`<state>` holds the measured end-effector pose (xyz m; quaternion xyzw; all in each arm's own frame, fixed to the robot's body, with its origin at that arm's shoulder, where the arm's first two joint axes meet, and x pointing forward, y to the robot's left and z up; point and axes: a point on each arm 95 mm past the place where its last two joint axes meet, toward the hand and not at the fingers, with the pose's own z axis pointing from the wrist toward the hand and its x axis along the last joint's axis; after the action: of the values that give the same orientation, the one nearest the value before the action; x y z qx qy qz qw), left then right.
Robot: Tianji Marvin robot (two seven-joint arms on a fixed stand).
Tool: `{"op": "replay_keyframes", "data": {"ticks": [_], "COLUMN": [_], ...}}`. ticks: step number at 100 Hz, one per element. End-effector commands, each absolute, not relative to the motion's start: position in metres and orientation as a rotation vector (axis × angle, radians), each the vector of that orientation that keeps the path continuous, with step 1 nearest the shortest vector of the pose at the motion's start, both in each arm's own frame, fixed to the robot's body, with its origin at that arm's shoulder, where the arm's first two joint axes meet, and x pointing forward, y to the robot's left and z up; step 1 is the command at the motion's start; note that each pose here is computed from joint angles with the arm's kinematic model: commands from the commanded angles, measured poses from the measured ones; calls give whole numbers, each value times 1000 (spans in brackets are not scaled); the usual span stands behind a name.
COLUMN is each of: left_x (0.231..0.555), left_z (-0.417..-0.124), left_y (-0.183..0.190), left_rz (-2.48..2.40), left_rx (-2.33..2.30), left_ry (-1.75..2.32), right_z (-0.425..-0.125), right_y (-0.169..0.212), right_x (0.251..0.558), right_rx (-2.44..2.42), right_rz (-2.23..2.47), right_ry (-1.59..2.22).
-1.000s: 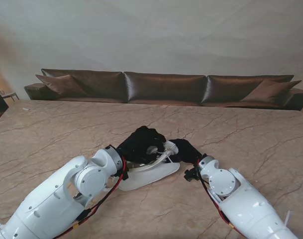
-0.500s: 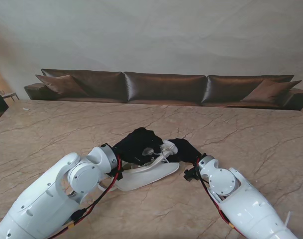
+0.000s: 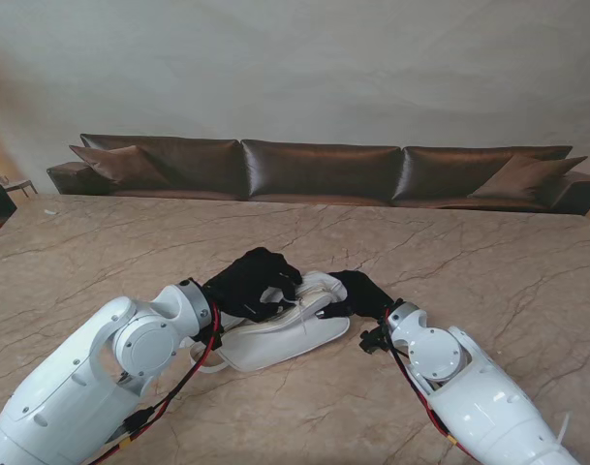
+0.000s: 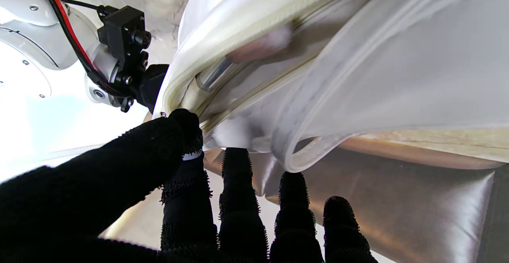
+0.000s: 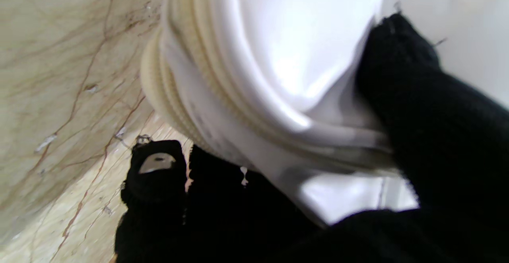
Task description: Pack the cosmetics bag
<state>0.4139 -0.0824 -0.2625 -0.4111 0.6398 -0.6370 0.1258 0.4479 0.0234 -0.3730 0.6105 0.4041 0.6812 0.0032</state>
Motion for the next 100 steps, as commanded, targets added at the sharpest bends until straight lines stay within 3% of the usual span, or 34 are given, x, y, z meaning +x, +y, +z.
{"op": "replay_keyframes", "data": {"ticks": [1, 65, 100], "left_x": [414, 414, 408], "left_z": [-269, -284, -312], "left_y": [-70, 2, 40], "left_rz": [-1816, -1634, -1528], "left_rx": [-1219, -1286, -1379], "left_ry": [1866, 1811, 1800], "right_z": [-383, -388, -393], "right_y": [10, -11, -18], "right_x": [444, 438, 434], "right_rx": [1943, 1951, 1969], "right_rz": [2076, 2004, 1972], "right_ry": [1256, 1195, 1165]}}
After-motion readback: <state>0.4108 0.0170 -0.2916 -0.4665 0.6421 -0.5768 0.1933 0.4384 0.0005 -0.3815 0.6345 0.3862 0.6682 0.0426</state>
